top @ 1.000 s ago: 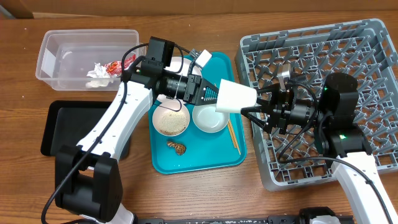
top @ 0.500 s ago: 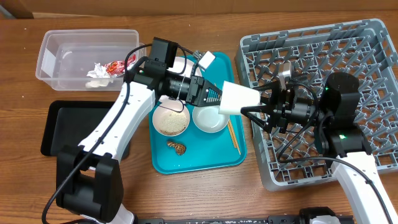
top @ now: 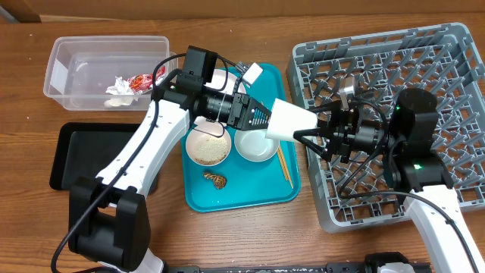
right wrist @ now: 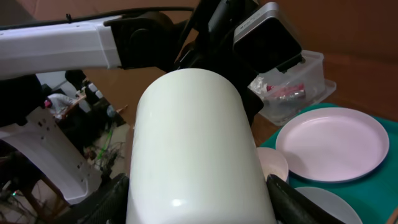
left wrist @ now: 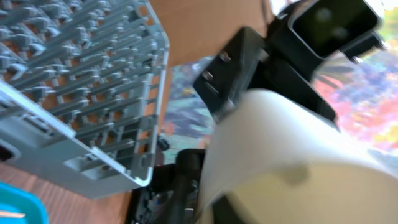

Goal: Sort waste into correct bins and load items into the dishwasher
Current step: 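Lift the white cup and hand it to the right gripper, then carry the white cup with the right gripper into the dish rack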

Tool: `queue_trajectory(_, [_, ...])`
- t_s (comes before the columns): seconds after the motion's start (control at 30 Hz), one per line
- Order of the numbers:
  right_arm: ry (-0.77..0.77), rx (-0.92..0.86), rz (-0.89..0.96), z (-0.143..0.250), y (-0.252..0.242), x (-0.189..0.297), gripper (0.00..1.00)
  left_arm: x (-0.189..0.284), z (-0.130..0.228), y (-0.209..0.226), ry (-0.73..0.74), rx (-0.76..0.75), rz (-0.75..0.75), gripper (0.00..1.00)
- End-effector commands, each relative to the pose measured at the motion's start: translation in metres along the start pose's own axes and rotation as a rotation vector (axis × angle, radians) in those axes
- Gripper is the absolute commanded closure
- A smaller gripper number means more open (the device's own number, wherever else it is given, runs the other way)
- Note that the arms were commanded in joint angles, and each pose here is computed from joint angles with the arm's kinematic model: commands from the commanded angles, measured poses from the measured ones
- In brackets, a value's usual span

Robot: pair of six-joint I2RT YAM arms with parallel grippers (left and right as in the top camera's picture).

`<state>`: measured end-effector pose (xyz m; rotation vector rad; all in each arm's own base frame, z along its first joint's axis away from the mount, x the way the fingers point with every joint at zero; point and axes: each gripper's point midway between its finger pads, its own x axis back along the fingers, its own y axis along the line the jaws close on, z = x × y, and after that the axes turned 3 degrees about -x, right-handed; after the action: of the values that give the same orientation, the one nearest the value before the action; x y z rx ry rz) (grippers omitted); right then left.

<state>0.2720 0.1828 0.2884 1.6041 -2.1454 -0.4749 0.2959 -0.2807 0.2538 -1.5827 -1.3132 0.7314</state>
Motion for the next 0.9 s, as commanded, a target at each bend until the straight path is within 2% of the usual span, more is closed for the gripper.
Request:
queue_trajectory(0.0, [0.007, -0.007, -0.009, -0.002, 0.004, 0.0, 0.42, -0.002, -0.003, 0.028, -0.012, 0.006, -0.162, 0.48])
queue_trajectory(0.03, [0.011, -0.02, -0.006, -0.001, 0.004, 0.0, 0.45, 0.001, -0.003, 0.044, -0.022, 0.02, -0.254, 0.39])
queue_trajectory(0.1, [0.017, -0.098, 0.048, 0.004, -0.006, 0.0, 0.48, 0.014, 0.001, 0.078, -0.035, 0.064, -0.465, 0.28])
queue_trajectory(0.2, [0.033, -0.19, 0.17, 0.016, -0.027, 0.003, 0.5, 0.039, 0.012, 0.113, -0.033, 0.126, -0.709, 0.26])
queue_trajectory(0.33, [0.061, -0.275, 0.352, 0.033, -0.055, 0.012, 0.56, 0.071, 0.017, 0.124, -0.05, 0.168, -0.872, 0.23])
queue_trajectory(0.57, [0.102, -0.346, 0.734, 0.029, -0.088, 0.053, 0.58, 0.165, 0.018, 0.09, -0.177, 0.174, -1.176, 0.21])
queue_trajectory(0.63, [0.098, -0.35, 0.896, 0.018, -0.095, 0.08, 0.58, 0.189, 0.02, 0.073, -0.229, 0.16, -1.237, 0.2])
queue_trajectory(0.7, [0.085, -0.355, 1.039, 0.005, -0.098, 0.11, 0.65, 0.209, 0.024, 0.055, -0.285, 0.151, -1.281, 0.18])
queue_trajectory(0.87, [-0.015, -0.449, 1.348, -0.013, -0.105, 0.191, 0.69, 0.231, 0.028, 0.028, -0.366, 0.121, -1.35, 0.15])
